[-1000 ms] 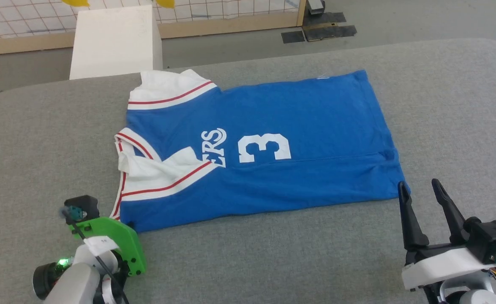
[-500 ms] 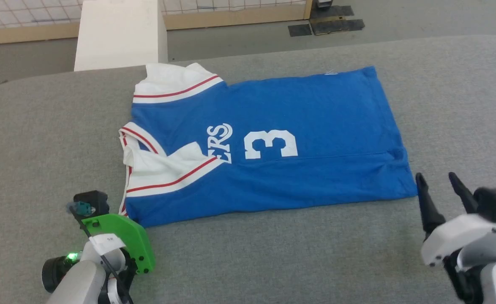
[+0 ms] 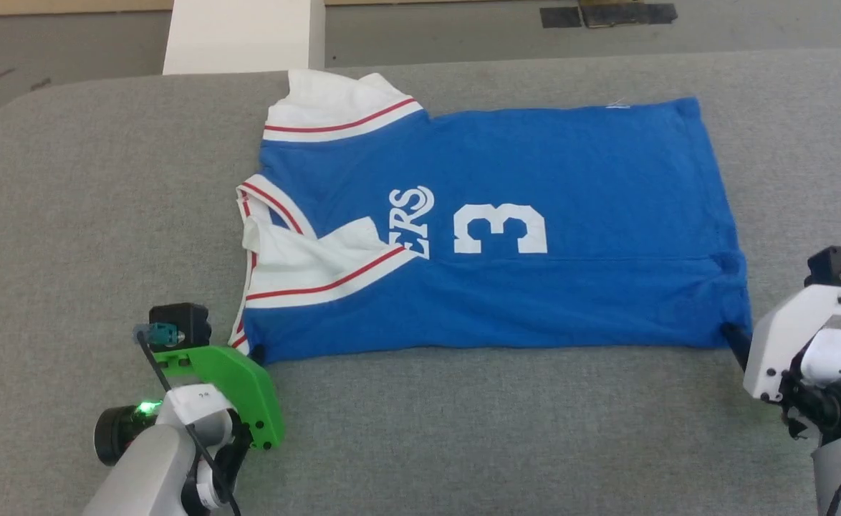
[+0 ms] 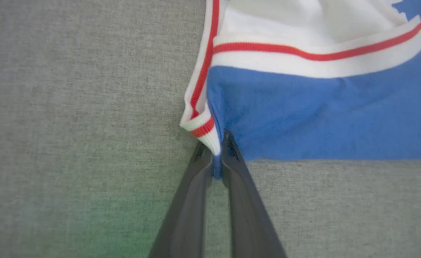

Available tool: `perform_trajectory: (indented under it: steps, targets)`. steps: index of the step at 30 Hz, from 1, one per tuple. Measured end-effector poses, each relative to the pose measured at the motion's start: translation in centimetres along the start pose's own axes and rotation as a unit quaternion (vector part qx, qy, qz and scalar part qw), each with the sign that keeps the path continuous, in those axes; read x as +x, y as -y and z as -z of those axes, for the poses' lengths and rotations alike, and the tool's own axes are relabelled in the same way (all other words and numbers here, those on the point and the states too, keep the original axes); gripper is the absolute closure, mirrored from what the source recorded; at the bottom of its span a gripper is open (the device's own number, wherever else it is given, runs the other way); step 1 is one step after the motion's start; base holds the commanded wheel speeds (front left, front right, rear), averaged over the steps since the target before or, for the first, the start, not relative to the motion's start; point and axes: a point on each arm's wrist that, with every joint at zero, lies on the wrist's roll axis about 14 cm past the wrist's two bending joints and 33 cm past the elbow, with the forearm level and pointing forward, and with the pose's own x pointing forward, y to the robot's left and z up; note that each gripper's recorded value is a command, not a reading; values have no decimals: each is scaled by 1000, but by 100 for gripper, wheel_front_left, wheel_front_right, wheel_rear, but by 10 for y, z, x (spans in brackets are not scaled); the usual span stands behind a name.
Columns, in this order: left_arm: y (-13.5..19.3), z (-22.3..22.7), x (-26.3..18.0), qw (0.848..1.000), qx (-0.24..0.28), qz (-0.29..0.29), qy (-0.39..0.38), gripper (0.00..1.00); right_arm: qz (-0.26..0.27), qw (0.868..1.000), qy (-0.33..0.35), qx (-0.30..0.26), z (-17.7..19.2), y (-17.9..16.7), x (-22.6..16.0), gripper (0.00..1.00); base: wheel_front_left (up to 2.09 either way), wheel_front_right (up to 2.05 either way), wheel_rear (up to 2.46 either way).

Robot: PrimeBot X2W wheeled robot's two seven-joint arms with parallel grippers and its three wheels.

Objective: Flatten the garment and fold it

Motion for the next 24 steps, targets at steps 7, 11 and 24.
perform_trajectory:
  steps: [7, 11, 24]
  targets:
    - [-3, 3, 1, 1000, -1, 0, -3, 100, -16, 997, -70, -10, 4, -12, 5, 92, 0, 0, 0]
    - [-1, -3, 0, 1000, 3, 3, 13, 100, -25, 998, -49, -17, -5, -18, 1, 100, 0, 0, 0]
    - [-9, -39, -44, 986, 26, -21, 165, 100, -60, 985, 163, -15, -24, -24, -42, 100, 0, 0, 0]
